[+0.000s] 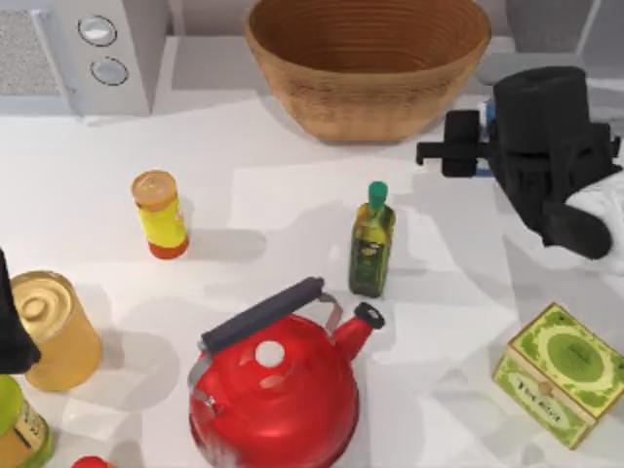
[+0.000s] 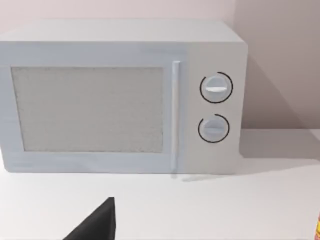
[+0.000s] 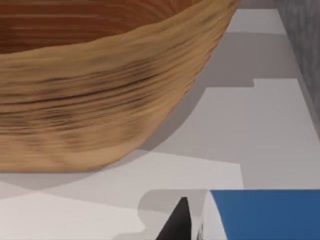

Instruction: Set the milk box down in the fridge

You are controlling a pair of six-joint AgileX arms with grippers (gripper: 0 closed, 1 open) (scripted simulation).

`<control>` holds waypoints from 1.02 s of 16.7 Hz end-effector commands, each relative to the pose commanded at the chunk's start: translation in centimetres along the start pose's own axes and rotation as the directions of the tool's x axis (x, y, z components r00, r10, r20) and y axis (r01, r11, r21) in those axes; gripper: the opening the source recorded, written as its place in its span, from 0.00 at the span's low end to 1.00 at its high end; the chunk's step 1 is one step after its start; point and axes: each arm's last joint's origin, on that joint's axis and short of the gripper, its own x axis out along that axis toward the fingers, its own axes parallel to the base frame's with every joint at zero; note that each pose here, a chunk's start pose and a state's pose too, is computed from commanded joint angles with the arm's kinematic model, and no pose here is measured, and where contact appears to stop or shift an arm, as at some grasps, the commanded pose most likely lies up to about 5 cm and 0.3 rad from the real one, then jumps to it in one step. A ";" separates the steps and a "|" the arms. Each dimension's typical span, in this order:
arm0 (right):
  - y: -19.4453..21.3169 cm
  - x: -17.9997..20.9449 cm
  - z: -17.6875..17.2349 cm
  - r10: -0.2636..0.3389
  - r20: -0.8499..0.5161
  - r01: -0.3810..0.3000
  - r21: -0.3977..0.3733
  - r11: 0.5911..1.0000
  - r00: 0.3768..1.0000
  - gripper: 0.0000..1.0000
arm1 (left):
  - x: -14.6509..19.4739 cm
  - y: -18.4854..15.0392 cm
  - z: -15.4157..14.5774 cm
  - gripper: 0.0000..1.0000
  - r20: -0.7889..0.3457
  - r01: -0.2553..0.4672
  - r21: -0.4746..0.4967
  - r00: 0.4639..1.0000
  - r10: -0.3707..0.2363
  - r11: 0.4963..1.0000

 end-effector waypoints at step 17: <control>-4.1 -6.5 3.9 0.023 0.015 -0.023 0.019 1.000 1.000 0.00 | 0.0 0.0 0.0 1.00 0.000 0.000 0.000 1.000 0.000 1.000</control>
